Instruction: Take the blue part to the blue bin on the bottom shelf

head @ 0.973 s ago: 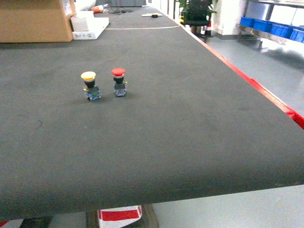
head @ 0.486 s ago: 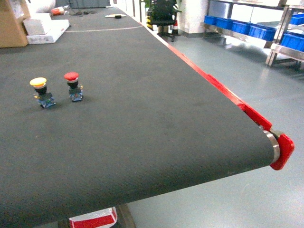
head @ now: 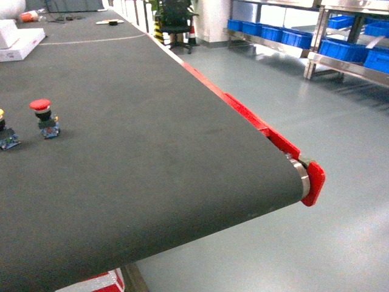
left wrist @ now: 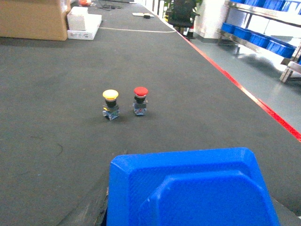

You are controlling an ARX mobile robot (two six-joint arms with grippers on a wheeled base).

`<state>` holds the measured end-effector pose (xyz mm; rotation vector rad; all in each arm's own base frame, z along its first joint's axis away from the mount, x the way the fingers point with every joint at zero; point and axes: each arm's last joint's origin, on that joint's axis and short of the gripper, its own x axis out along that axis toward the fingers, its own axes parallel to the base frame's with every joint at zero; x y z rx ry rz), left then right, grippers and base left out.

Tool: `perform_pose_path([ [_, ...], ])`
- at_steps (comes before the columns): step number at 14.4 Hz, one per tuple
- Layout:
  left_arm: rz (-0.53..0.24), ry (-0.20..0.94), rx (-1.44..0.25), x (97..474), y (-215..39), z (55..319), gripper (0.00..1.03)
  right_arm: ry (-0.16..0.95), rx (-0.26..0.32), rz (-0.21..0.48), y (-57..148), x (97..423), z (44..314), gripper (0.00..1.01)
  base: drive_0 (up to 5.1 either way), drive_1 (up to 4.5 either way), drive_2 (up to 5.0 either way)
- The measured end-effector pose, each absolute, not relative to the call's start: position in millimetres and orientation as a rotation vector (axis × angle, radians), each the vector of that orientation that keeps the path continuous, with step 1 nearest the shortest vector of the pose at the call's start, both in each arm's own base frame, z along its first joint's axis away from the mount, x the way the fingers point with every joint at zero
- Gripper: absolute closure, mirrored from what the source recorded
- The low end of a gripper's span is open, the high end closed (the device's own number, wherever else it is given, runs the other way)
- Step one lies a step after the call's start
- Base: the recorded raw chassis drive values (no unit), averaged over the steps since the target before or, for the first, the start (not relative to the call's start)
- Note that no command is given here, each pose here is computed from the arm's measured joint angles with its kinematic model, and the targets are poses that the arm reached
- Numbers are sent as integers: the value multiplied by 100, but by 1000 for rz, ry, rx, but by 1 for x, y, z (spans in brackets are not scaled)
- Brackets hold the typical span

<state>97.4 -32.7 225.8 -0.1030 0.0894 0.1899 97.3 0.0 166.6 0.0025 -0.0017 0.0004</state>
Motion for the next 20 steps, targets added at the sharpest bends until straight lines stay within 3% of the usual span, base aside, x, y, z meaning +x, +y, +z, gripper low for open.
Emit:
perform_pose_path([
  [20,190,90,-103,97,-33,226,59,-2,2,0,0,97,167,3,-161,-161,-161],
])
